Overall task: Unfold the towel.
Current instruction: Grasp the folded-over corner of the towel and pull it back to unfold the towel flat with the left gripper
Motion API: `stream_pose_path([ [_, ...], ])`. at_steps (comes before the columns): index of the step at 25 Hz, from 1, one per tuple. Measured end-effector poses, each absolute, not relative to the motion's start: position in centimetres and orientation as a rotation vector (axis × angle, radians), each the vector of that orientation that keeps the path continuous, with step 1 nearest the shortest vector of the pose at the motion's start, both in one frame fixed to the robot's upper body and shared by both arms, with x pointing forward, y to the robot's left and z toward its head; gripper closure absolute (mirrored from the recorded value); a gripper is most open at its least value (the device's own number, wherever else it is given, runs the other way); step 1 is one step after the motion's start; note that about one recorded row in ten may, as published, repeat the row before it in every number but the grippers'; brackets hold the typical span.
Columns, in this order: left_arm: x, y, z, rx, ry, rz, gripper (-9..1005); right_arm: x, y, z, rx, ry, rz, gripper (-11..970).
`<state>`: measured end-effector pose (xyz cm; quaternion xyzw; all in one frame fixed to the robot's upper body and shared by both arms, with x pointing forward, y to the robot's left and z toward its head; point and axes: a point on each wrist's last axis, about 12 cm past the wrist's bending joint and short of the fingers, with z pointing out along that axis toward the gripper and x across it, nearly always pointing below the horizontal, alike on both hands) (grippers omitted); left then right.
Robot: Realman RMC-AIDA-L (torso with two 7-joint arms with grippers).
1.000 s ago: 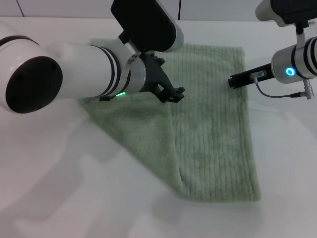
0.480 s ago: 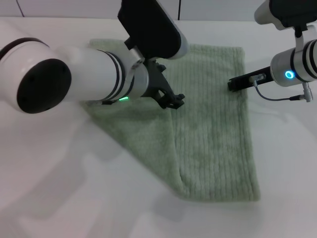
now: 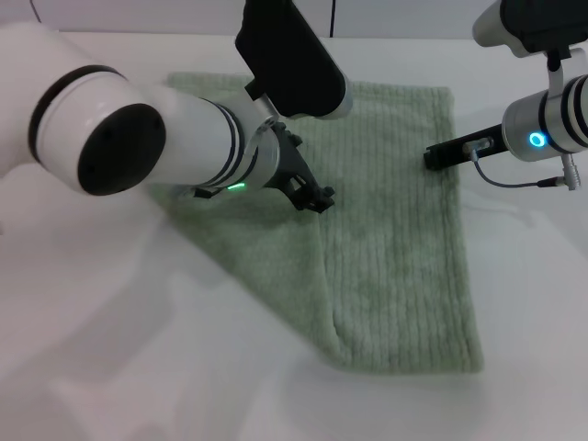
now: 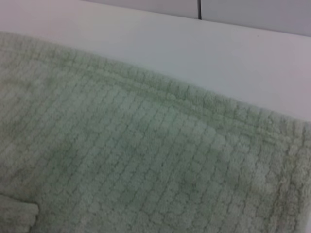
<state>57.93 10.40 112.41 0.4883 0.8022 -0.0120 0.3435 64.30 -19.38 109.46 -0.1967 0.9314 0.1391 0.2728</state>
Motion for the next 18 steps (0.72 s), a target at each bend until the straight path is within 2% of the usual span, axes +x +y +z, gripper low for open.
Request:
stream_pose_path([
  [18,59.2,9.6,111.2,1.295,2.122,-0.012,187,64.4,-19.3,109.5,-0.532,2.504,0.371,960],
])
